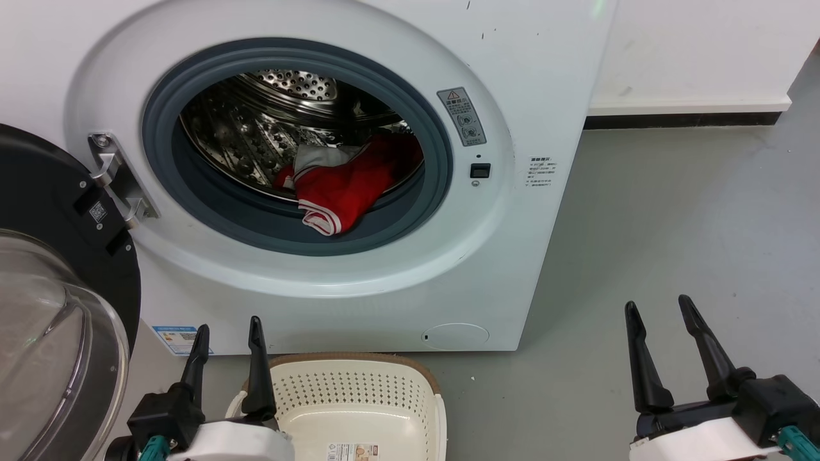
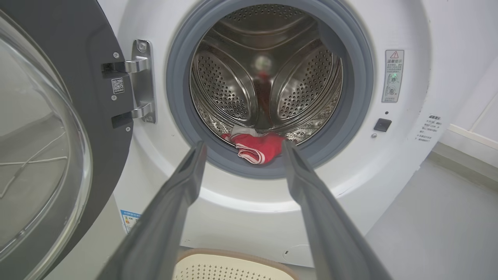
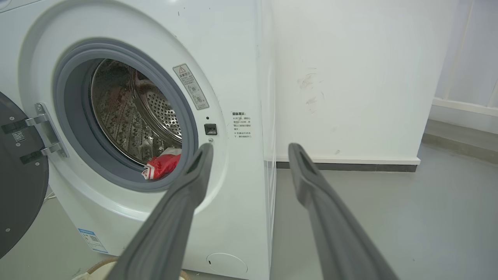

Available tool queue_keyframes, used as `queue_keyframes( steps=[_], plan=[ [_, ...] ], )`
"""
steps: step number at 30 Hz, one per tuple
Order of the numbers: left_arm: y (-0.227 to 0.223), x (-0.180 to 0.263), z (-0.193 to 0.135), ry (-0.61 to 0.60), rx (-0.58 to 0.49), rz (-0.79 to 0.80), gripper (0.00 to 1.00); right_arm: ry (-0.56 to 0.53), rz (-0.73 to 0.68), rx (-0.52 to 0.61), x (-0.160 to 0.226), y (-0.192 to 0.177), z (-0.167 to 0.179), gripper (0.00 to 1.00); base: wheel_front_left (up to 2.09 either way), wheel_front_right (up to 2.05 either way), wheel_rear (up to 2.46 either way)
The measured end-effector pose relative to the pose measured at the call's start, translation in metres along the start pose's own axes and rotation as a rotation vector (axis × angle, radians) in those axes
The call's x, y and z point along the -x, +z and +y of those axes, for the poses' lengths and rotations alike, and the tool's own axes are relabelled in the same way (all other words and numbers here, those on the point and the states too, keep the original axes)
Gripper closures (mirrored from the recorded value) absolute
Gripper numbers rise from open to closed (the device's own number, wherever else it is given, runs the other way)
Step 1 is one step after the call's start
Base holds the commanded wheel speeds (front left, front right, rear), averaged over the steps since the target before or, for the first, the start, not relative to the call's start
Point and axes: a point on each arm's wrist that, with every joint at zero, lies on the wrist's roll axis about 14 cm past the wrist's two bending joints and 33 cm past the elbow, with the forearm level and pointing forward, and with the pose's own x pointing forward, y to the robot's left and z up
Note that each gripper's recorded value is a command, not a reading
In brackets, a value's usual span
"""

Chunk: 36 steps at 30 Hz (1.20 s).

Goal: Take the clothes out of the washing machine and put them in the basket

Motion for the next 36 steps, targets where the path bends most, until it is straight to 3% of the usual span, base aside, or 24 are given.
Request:
queue_keyframes(
  steps=[24, 36],
  plan=[
    [0.0020, 0.0072, -0.0066, -0.038, -0.158, -0.036, 0.00, 0.030, -0.028, 0.153, 0.0078, 0.0047, 0.0043, 0.00, 0.00, 0.00, 0.00],
    [-0.0004, 0.0088, -0.0041, -0.030, -0.157, -0.029, 0.00, 0.018, -0.024, 0.136, 0.0087, 0.0034, 0.0011, 0.00, 0.00, 0.00, 0.00]
  ],
)
